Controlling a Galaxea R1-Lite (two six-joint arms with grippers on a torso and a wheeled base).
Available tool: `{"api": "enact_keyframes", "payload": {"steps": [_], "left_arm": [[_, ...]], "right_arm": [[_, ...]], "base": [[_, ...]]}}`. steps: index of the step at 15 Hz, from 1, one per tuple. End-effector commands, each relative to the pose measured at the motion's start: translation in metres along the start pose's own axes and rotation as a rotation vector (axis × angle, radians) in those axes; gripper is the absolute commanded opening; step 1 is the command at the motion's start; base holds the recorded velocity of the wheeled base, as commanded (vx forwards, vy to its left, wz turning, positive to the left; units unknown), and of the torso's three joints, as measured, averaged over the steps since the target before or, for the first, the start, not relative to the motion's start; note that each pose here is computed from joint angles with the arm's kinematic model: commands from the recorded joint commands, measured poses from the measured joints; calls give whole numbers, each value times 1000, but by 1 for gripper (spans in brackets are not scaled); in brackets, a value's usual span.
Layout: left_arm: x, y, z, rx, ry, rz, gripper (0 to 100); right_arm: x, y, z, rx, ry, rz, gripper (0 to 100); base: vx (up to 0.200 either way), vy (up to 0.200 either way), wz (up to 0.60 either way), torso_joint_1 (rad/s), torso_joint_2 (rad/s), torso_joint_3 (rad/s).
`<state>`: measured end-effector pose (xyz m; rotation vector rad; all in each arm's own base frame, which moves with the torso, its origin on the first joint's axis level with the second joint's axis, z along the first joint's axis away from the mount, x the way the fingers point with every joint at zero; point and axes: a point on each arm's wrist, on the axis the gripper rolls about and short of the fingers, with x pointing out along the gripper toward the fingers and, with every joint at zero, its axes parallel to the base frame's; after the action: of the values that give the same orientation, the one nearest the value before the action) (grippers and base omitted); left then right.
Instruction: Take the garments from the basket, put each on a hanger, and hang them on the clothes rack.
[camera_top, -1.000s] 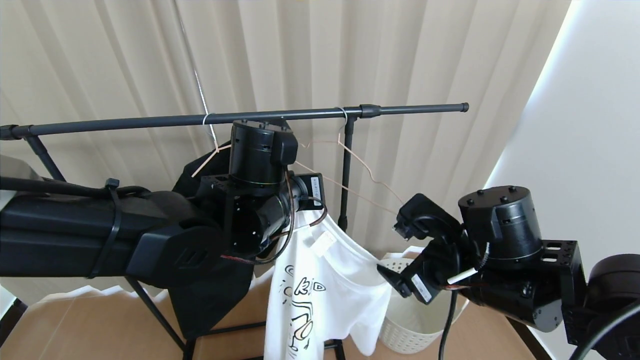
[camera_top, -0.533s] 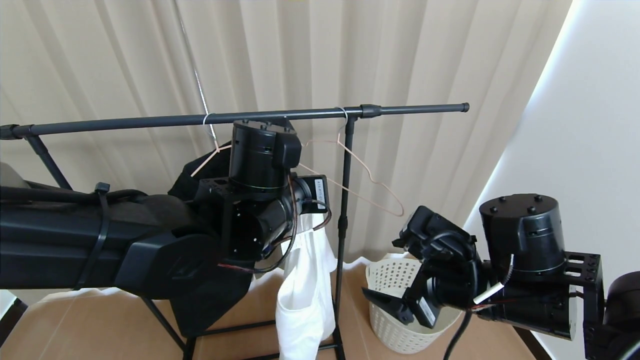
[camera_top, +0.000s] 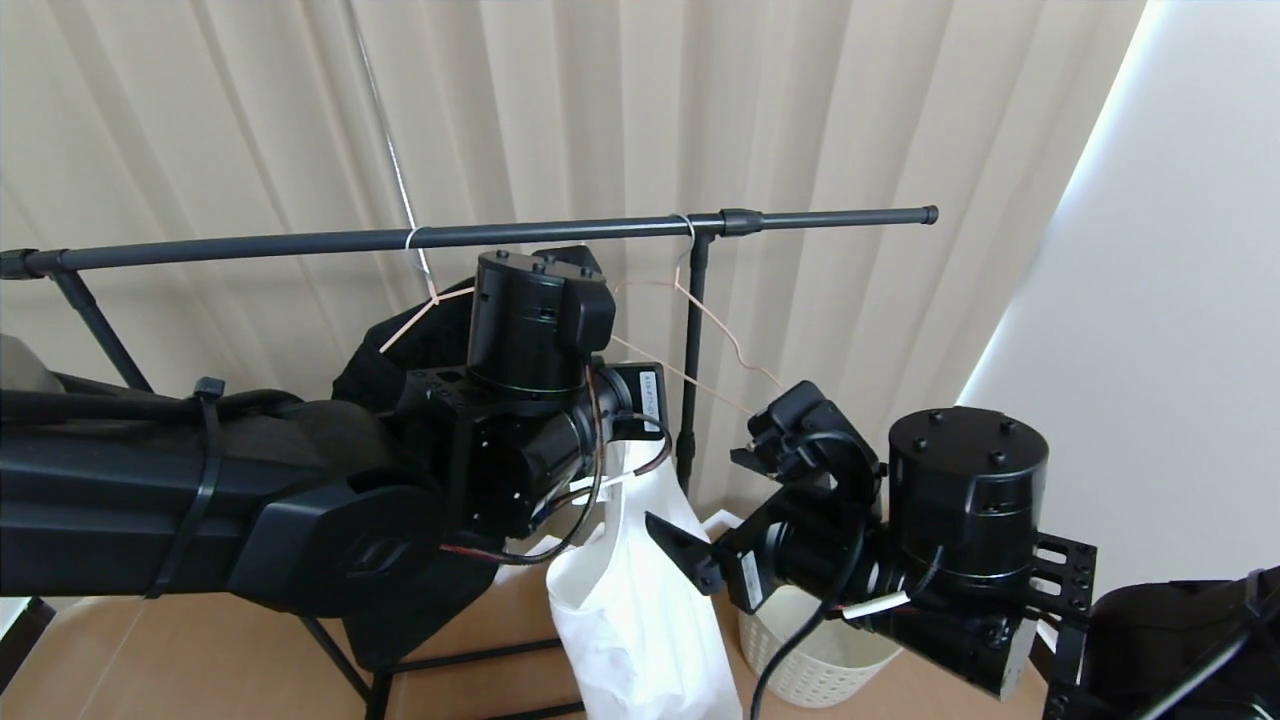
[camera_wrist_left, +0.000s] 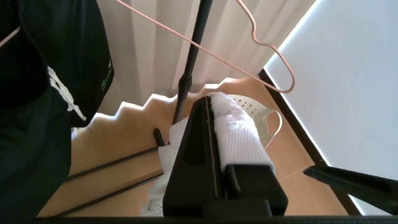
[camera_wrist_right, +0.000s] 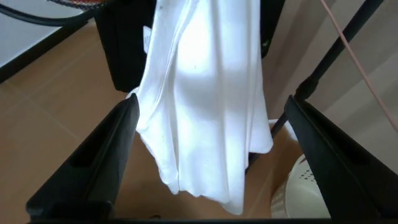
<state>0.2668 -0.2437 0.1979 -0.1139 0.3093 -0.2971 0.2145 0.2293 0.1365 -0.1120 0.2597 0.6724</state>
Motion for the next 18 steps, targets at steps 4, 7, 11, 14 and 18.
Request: {"api": "enact_keyframes", "payload": {"steps": [4, 7, 11, 14, 18], "left_arm": [[0, -2, -2, 3, 2, 3, 0], [1, -3, -3, 5, -2, 21, 0], [1, -3, -2, 3, -13, 23, 0], [1, -3, -1, 2, -16, 22, 0], [1, -3, -2, 2, -14, 22, 0]], "right_arm": [[16, 22, 5, 32, -36, -66, 100], [23, 27, 11, 54, -60, -120, 100], [41, 17, 4, 61, -64, -234, 100], [43, 9, 0, 60, -47, -252, 100], [45, 2, -14, 30, 3, -257, 100]], "base": [[0, 0, 0, 0, 0, 0], [0, 0, 0, 0, 0, 0], [0, 0, 0, 0, 0, 0], [0, 0, 0, 0, 0, 0], [0, 0, 0, 0, 0, 0]]}}
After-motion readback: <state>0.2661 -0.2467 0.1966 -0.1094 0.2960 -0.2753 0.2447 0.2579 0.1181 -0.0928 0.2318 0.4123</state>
